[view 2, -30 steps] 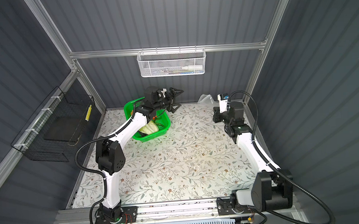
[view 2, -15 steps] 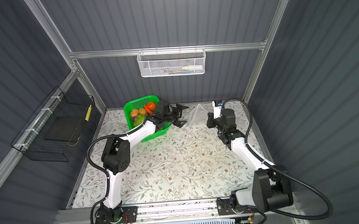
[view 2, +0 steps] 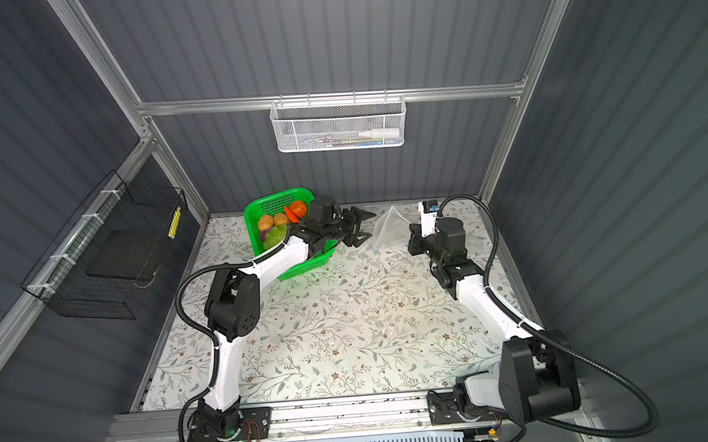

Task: Place the food in the zip-top bag and seal the zipper

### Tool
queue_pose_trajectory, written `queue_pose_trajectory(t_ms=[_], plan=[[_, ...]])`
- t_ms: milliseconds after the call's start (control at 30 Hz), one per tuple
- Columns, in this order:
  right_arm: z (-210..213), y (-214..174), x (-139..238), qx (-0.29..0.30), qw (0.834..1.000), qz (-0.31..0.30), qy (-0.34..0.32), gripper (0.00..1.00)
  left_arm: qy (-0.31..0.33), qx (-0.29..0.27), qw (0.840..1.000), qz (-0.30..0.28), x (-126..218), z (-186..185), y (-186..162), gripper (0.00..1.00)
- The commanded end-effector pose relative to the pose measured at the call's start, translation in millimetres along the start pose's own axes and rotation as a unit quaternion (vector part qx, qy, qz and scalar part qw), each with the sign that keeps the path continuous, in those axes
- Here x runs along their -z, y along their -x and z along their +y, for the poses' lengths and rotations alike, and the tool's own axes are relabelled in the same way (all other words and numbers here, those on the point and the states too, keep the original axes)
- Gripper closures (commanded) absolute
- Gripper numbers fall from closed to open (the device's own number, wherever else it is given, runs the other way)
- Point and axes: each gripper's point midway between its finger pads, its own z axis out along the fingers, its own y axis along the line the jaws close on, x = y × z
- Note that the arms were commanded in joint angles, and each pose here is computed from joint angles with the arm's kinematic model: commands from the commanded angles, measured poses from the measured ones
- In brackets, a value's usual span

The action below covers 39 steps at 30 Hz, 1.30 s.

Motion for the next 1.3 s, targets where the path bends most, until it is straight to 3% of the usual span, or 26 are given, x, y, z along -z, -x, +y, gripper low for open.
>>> queue_pose_trajectory(t_ms=[0, 267, 500, 733, 800, 1100, 1200, 1267], plan=[[4.7, 10.1, 2.1, 0.007, 1.0, -0.014, 0.007, 1.0, 0.001, 0.001, 1.0, -0.017, 12.8, -6.4, 1.7, 0.27], [16.5, 2.0, 6.1, 0.019, 0.999, 0.003, 0.04, 1.0, -0.036, 0.002, 0.999, -0.008, -10.4, -28.7, 12.9, 0.23], [15.9, -4.7, 5.6, 0.021, 0.999, 0.005, 0.04, 1.0, -0.03, 0.024, 0.999, 0.0, -17.5, -19.1, 9.6, 0.26], [15.2, -12.2, 4.1, 0.015, 0.999, 0.009, 0.041, 1.0, -0.031, 0.024, 0.999, 0.008, -22.2, -17.3, 6.4, 0.53], [15.9, -13.2, 5.4, 0.015, 0.999, 0.009, 0.042, 1.0, -0.032, 0.021, 0.999, 0.015, -26.0, -18.6, 4.9, 0.57], [17.9, -18.3, 7.1, 0.018, 0.999, 0.008, 0.048, 1.0, -0.033, 0.023, 0.998, 0.048, -38.6, -20.1, -11.3, 0.41], [18.7, -20.5, 7.8, 0.022, 0.998, 0.008, 0.051, 1.0, -0.03, 0.032, 0.998, 0.051, -39.1, -14.1, -11.9, 0.41], [19.7, -22.8, 8.1, 0.024, 0.998, 0.011, 0.054, 1.0, -0.038, 0.041, 0.997, 0.052, -40.1, -13.7, -11.8, 0.47]])
